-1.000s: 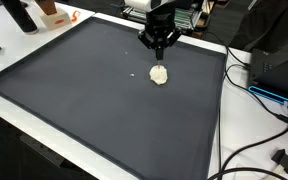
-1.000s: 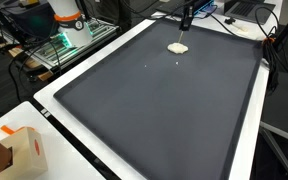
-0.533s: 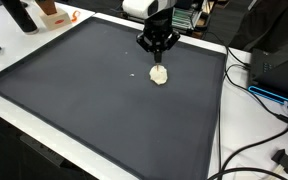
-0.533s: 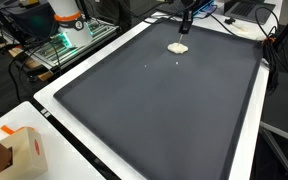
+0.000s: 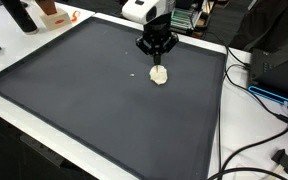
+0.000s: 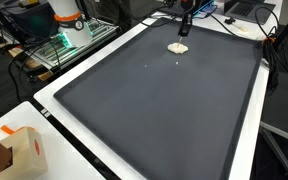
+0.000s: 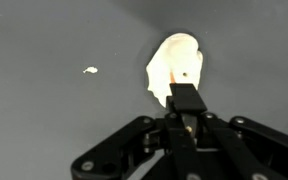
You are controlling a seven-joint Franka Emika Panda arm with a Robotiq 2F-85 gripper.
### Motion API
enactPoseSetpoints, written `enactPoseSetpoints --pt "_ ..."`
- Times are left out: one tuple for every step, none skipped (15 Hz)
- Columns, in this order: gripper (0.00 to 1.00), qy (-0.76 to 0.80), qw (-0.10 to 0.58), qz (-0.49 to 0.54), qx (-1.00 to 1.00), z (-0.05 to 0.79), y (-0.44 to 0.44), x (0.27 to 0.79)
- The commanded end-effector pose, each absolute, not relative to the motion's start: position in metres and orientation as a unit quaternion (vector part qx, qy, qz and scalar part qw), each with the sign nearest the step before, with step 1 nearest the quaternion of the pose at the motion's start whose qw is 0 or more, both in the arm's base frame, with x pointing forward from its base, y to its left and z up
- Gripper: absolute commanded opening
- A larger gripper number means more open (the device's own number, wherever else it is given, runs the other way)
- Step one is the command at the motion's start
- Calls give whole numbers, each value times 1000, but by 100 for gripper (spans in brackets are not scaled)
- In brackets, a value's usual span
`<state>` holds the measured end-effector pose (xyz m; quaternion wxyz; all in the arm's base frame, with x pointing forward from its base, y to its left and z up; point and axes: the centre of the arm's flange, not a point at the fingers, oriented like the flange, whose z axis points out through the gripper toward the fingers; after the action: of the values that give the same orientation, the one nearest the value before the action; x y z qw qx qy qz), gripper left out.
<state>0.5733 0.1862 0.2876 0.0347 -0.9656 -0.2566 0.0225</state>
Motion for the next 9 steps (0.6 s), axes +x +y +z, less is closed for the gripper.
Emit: enactPoseSetpoints --pt "3 -256 50 25 -965 277 184 577" --pt "3 -256 51 26 -965 275 184 578" --pt "3 -255 52 27 -965 273 184 579" --pt "3 -254 53 28 -965 271 184 580" --pt "3 -253 54 29 -965 270 184 581" --pt "3 -253 54 30 -966 268 185 581" --pt "3 -252 55 31 -966 267 185 582" --pt "3 -252 55 32 -966 266 185 583" --pt "3 -250 55 33 -966 265 185 583"
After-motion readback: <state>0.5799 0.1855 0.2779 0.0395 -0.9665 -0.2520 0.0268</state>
